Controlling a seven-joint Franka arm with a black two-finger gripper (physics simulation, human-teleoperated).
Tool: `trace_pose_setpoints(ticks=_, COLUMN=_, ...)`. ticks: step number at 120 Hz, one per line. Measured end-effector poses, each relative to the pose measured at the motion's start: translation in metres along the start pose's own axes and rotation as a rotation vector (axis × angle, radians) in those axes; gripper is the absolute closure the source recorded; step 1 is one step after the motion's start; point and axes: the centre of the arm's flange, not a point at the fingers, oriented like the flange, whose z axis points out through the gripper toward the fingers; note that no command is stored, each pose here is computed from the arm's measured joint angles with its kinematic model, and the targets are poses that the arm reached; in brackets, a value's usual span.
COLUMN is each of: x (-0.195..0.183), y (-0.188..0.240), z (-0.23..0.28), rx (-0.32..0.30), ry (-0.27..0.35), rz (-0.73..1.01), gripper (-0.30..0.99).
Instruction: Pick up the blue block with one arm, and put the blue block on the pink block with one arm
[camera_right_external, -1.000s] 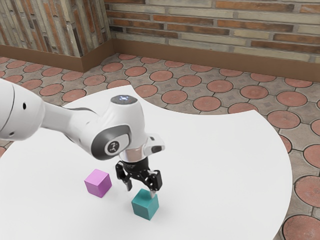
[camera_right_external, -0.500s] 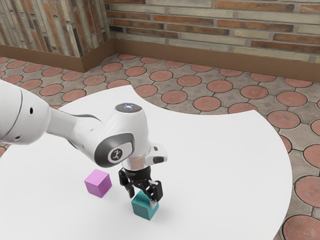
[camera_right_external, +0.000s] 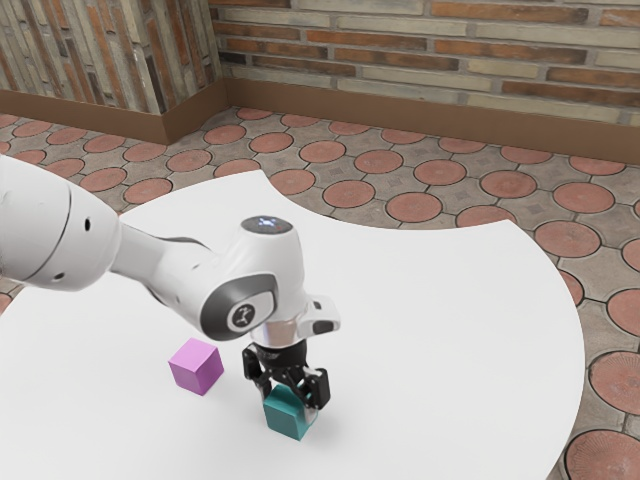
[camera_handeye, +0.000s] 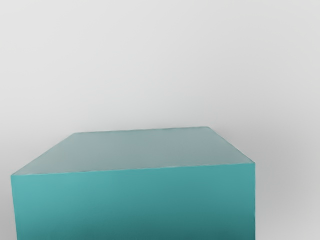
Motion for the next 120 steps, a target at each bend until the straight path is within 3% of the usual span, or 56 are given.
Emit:
trace_pose_setpoints(ticks=26, x=0.006, y=0.000, z=0.000, rx=-0.003, ry=0.004, rz=-0.014, gripper=0.09)
trace_pose_setpoints(ticks=88, x=0.010, y=-0.008, z=0.007, rx=-0.019, ry=-0.012, rz=-0.068, gripper=0.29)
trace_pose_setpoints(ticks=120, x=0.014, y=-0.024, z=-0.021, rx=-0.016, ry=0.042, rz=-0.091, gripper=0.31)
